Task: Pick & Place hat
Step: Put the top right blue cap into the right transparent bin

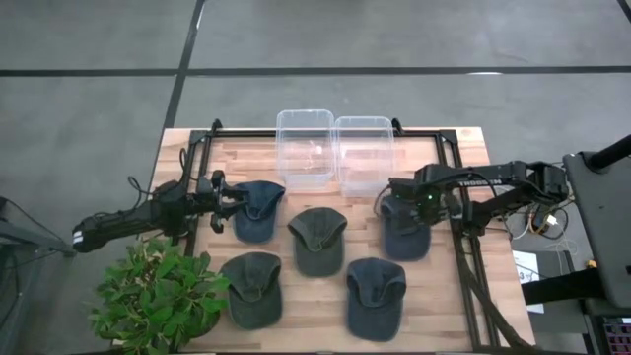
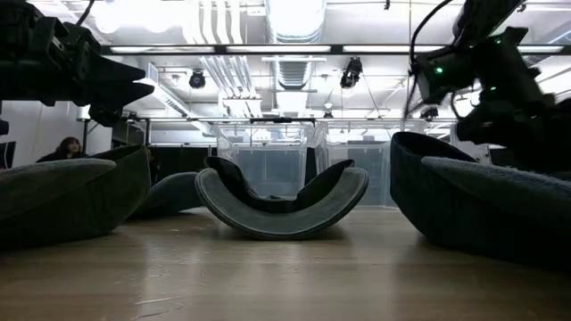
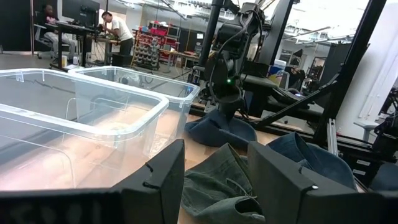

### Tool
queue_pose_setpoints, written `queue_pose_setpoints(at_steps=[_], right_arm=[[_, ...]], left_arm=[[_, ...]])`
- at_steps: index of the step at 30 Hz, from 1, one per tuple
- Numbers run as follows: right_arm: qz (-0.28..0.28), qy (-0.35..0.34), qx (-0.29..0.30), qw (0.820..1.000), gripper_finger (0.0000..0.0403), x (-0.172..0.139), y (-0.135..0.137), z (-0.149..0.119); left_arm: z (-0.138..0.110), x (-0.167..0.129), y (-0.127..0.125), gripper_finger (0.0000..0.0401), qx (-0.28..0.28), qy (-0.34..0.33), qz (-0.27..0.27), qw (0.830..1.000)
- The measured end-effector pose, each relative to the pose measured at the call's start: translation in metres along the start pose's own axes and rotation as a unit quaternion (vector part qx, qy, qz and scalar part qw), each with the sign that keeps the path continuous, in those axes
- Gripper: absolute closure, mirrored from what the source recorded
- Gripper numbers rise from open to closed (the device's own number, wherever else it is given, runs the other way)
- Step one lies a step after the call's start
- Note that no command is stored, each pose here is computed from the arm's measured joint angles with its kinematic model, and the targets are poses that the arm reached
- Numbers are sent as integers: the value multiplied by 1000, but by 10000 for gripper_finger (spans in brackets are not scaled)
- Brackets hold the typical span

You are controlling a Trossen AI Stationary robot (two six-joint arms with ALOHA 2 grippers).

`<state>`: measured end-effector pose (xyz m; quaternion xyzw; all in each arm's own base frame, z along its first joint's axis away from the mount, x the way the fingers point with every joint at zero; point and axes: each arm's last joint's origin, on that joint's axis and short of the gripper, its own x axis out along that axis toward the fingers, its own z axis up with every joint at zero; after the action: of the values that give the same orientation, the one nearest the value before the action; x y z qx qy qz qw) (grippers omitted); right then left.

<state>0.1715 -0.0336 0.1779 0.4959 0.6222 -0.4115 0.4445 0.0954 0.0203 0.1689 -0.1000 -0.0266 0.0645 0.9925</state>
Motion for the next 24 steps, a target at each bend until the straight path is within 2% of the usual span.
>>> queue_pose_setpoints(at_steps=[3, 15, 19, 24], right_arm=[[50, -19, -11, 998, 248, 4, 10, 3], [32, -27, -31, 999, 256, 10, 13, -2], [25, -30, -33, 999, 287, 12, 13, -3], [15, -47, -41, 998, 362, 12, 9, -4]], left_arm=[[0, 0, 0, 232, 0, 0, 0, 1000], [0, 0, 0, 232, 0, 0, 0, 1000], [0, 0, 0, 232, 0, 0, 0, 1000], [0, 0, 0, 232, 0, 0, 0, 1000]])
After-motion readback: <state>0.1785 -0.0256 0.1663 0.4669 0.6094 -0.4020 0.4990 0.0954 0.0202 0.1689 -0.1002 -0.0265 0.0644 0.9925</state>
